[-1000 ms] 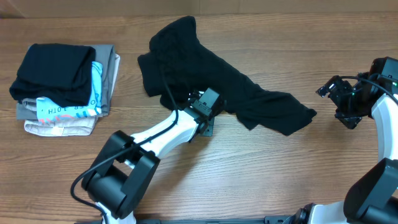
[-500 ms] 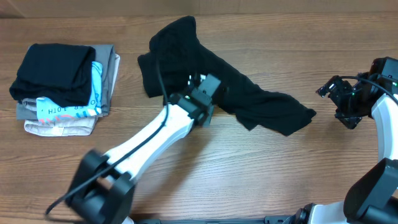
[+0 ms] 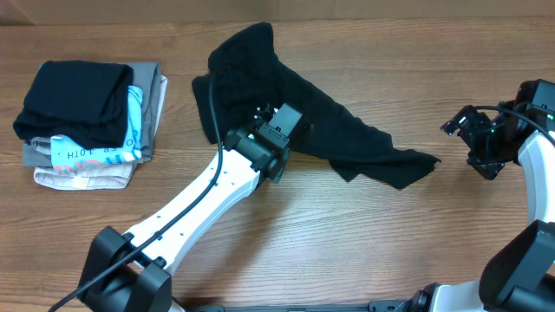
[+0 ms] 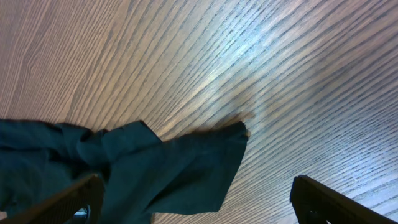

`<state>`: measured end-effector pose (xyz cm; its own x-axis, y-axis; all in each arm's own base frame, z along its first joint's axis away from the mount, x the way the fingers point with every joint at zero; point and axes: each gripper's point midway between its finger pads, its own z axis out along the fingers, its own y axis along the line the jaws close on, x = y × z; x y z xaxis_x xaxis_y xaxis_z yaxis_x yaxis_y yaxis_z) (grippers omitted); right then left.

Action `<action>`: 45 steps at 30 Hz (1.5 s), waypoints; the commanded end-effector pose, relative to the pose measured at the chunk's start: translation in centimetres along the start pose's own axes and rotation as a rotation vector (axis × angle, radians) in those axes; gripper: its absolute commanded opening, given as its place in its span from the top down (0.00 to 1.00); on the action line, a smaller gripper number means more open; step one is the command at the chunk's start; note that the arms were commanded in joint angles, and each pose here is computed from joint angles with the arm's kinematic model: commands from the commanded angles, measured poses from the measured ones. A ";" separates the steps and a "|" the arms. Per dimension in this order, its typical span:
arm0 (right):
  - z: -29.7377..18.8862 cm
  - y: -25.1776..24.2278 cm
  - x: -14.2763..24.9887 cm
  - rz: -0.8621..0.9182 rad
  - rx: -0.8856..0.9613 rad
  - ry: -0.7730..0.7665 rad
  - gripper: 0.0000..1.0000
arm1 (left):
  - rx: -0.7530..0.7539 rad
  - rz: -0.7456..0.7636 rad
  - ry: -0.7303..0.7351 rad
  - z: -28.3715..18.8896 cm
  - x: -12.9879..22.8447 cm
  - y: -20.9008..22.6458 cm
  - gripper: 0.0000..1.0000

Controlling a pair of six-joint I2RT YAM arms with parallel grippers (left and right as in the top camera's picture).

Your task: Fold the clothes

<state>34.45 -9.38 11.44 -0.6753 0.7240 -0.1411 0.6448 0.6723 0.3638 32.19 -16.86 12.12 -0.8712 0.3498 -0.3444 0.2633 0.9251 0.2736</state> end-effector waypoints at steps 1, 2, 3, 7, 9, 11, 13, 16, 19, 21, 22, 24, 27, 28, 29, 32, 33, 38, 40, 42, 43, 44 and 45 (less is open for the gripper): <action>0.0 0.3 0.1 -0.008 -0.009 0.002 0.00 | 0.003 0.037 0.036 0.7 0.7 0.1 0.86; 0.0 0.3 0.1 -0.008 -0.009 0.002 0.00 | 0.018 0.037 0.040 0.7 0.8 -0.2 0.87; 0.0 0.3 0.1 -0.008 -0.009 0.002 0.00 | 0.045 0.037 0.047 0.7 0.9 -0.7 0.87; 0.0 0.3 0.1 -0.008 -0.009 0.002 0.00 | 0.199 0.053 0.078 0.3 1.5 -3.3 0.89; 0.0 0.3 0.1 -0.008 -0.009 0.002 0.00 | 0.277 0.082 0.087 0.0 1.7 -4.6 0.89; 0.0 0.3 0.1 -0.008 -0.009 0.002 0.00 | 0.335 0.130 0.095 -0.3 2.1 -5.6 0.89; 0.0 0.3 0.1 -0.008 -0.009 0.002 0.00 | 0.330 0.150 0.106 -0.4 2.4 -5.6 0.87; 0.0 0.3 0.1 -0.008 -0.009 0.002 0.00 | 0.322 0.163 0.139 -0.5 3.3 -5.4 0.80; 0.0 0.3 0.1 -0.008 -0.009 0.002 0.00 | 0.308 0.174 0.174 -0.5 4.1 -5.0 0.79; 0.0 0.3 0.1 -0.008 -0.009 0.002 0.00 | 0.314 0.176 0.187 -0.6 4.4 -5.1 0.80; 0.0 0.3 0.1 -0.008 -0.009 0.002 0.00 | 0.323 0.175 0.189 -0.6 4.5 -5.2 0.80; 0.0 0.3 0.1 -0.008 -0.009 0.002 0.00 | 0.334 0.175 0.192 -0.7 4.6 -5.4 0.79; 0.0 0.3 0.1 -0.008 -0.009 0.002 0.00 | 0.346 0.167 0.205 -0.8 4.8 -5.6 0.79; 0.0 0.3 0.1 -0.008 -0.009 0.002 0.00 | 0.344 0.165 0.212 -0.8 5.0 -5.6 0.79; 0.0 0.3 0.1 -0.008 -0.009 0.002 0.00 | 0.343 0.163 0.219 -0.7 5.2 -5.6 0.79; 0.0 0.3 0.1 -0.008 -0.009 0.002 0.00 | 0.331 0.146 0.257 0.0 6.4 -5.5 0.78; 0.0 0.3 0.1 -0.008 -0.009 0.002 0.00 | 0.326 0.135 0.275 0.3 6.9 -5.4 0.77; 0.0 0.3 0.1 -0.008 -0.009 0.002 0.00 | 0.299 0.018 0.322 2.4 9.2 -5.7 0.60; 0.0 0.3 0.1 -0.008 -0.009 0.002 0.00 | 0.294 -0.043 0.316 3.3 9.4 -6.0 0.51; 0.0 0.3 0.1 -0.008 -0.009 0.002 0.00 | 0.295 -0.089 0.304 3.9 9.4 -6.2 0.47; 0.0 0.3 0.1 -0.008 -0.009 0.002 0.00 | 0.293 -0.120 0.301 4.0 9.3 -6.3 0.46; 0.0 0.3 0.1 -0.008 -0.009 0.002 0.00 | 0.294 -0.142 0.300 4.0 9.2 -6.4 0.46; 0.0 0.3 0.1 -0.008 -0.009 0.002 0.00 | 0.297 -0.154 0.302 3.9 9.2 -6.4 0.44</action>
<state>34.44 -9.38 11.44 -0.6753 0.7240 -0.1408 0.6449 0.6722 0.3637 24.38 -18.69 3.99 -0.9535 0.2899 -0.0822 0.2925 0.9561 -0.0209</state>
